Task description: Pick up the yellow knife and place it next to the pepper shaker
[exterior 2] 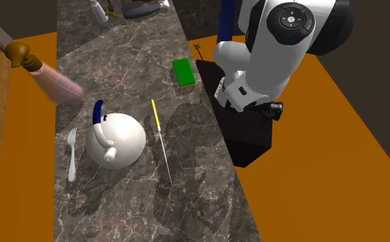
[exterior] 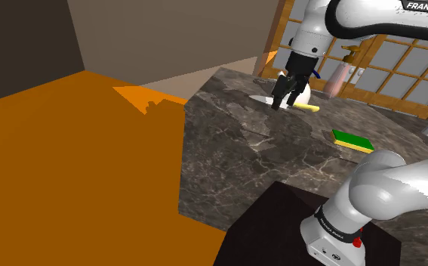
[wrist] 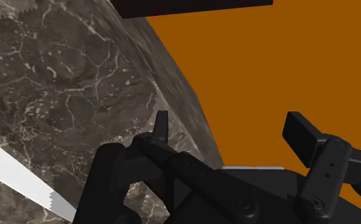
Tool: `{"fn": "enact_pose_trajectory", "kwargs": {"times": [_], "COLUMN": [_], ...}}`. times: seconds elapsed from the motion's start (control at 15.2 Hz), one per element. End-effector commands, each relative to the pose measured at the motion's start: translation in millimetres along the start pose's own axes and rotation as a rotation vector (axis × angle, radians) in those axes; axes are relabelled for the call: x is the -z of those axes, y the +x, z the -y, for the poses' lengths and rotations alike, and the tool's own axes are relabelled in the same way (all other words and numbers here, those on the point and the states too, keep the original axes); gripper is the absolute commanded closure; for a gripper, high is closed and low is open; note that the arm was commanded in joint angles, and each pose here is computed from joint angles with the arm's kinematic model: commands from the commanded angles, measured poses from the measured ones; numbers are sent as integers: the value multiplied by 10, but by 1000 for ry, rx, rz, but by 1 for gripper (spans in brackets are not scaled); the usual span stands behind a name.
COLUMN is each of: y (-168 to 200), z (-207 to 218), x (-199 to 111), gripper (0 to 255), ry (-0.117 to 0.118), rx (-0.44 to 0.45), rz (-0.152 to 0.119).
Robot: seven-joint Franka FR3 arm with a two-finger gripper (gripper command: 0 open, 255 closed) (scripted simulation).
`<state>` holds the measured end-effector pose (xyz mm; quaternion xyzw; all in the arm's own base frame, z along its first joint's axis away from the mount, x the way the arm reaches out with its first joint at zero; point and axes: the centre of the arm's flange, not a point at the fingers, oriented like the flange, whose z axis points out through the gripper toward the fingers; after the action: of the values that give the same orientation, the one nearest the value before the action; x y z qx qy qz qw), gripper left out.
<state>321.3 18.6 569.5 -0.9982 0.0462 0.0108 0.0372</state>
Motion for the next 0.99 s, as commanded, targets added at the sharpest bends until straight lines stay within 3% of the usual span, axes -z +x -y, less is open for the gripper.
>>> {"fn": "enact_pose_trajectory", "kwargs": {"times": [0.0,0.92], "y": [0,531], "z": [0,-1652], "x": [0,-333], "gripper": [0,0], "ry": [0,-50], "rx": [0,353], "rz": [0,11]}}
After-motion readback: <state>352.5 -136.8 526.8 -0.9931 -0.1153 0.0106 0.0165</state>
